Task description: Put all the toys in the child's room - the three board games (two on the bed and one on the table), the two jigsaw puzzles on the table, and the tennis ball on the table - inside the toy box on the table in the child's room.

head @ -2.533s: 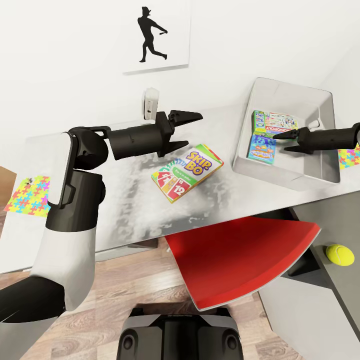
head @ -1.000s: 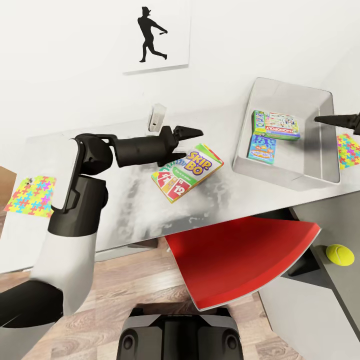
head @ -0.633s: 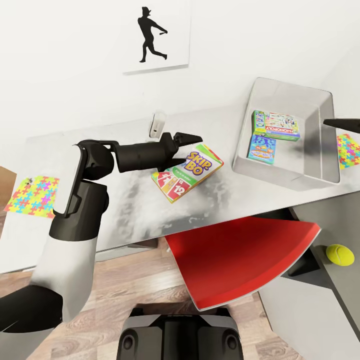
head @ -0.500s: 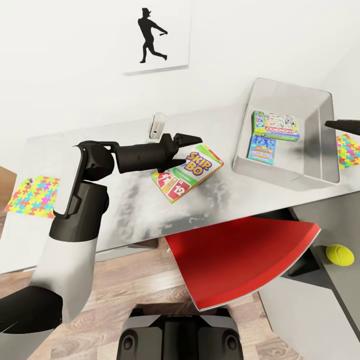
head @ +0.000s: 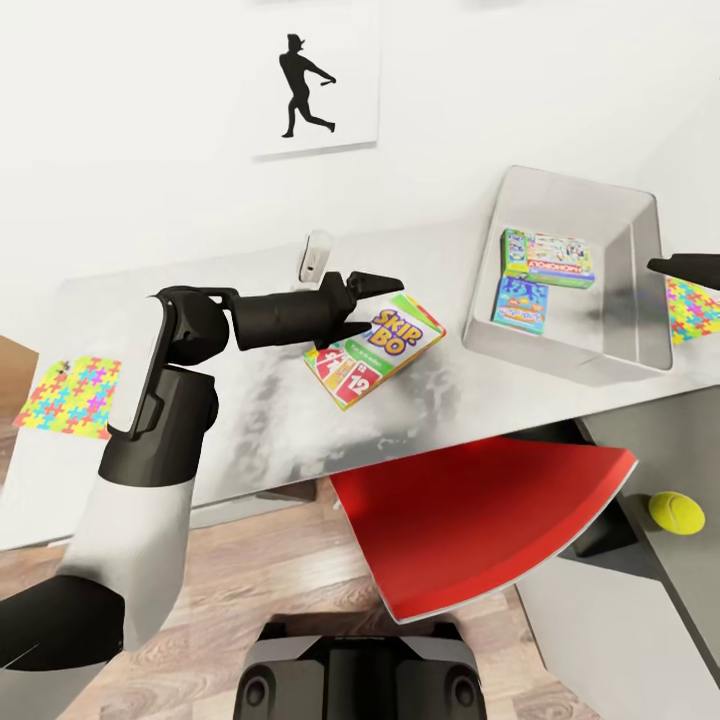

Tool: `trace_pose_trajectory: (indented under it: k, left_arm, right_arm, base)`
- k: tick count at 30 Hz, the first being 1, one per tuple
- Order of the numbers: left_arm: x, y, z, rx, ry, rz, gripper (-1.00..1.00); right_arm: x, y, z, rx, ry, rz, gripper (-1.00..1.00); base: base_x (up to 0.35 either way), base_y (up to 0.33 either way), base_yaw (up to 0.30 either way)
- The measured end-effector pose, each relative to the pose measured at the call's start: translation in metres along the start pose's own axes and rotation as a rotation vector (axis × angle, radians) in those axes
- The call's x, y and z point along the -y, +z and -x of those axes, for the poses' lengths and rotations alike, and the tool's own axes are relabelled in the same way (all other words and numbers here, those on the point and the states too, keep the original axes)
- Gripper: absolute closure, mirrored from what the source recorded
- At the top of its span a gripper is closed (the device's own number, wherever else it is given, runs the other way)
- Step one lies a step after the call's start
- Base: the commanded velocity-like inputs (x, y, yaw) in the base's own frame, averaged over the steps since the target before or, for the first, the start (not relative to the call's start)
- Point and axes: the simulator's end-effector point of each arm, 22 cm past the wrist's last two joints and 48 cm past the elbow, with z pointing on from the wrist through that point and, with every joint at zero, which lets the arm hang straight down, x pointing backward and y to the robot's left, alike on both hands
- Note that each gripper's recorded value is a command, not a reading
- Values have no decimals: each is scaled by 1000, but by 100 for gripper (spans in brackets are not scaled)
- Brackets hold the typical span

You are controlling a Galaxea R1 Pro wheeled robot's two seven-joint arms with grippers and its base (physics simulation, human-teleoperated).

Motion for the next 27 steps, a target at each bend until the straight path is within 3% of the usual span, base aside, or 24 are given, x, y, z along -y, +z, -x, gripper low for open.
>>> trace_pose_trajectory:
  k: [27]
  left_arm:
    - [12, -9, -6, 3, 10, 2, -100]
  right_arm:
    - [-17, -11, 4, 5, -22, 5, -100]
  base:
    - [0, 0, 0]
